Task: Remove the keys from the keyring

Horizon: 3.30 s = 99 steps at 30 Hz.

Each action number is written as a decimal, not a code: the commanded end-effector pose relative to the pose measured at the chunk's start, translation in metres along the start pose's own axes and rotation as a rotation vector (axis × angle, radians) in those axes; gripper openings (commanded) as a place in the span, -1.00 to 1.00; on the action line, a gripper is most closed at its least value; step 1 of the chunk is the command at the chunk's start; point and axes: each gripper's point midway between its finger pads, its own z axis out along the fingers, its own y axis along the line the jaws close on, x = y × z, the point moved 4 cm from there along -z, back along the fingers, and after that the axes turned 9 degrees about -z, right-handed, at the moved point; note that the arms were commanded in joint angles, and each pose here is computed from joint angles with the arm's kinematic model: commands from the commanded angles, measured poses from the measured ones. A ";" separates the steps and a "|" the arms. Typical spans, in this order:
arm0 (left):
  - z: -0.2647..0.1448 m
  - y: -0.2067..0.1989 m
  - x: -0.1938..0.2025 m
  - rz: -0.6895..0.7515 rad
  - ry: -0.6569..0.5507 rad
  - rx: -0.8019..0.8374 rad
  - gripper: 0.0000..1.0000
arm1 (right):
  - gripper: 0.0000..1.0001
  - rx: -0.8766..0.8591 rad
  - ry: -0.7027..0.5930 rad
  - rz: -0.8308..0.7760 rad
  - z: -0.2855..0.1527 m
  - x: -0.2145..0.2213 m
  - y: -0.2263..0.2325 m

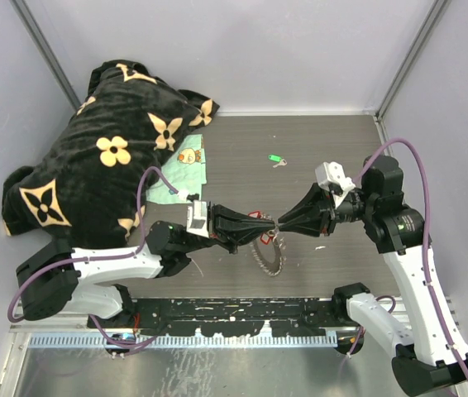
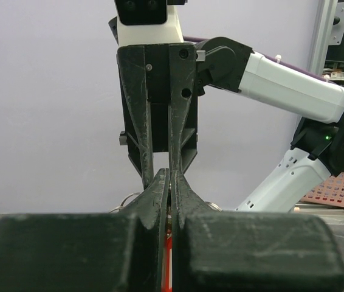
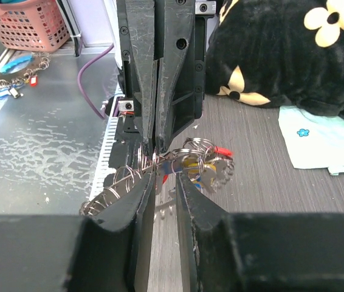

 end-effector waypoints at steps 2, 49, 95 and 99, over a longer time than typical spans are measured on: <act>0.014 -0.007 -0.035 0.047 -0.127 0.045 -1.00 | -0.48 -0.038 -0.020 -0.034 0.001 -0.004 0.008; -0.007 0.000 -0.027 0.043 -0.071 -0.062 -0.49 | -0.99 0.057 0.130 -0.072 -0.003 0.030 0.002; -0.055 0.096 0.106 -0.535 0.062 -0.791 0.44 | -0.99 0.242 0.880 0.088 -0.027 0.136 -0.047; -0.049 0.100 0.113 -0.550 0.113 -0.811 0.42 | -0.99 0.245 0.872 0.091 -0.027 0.135 -0.047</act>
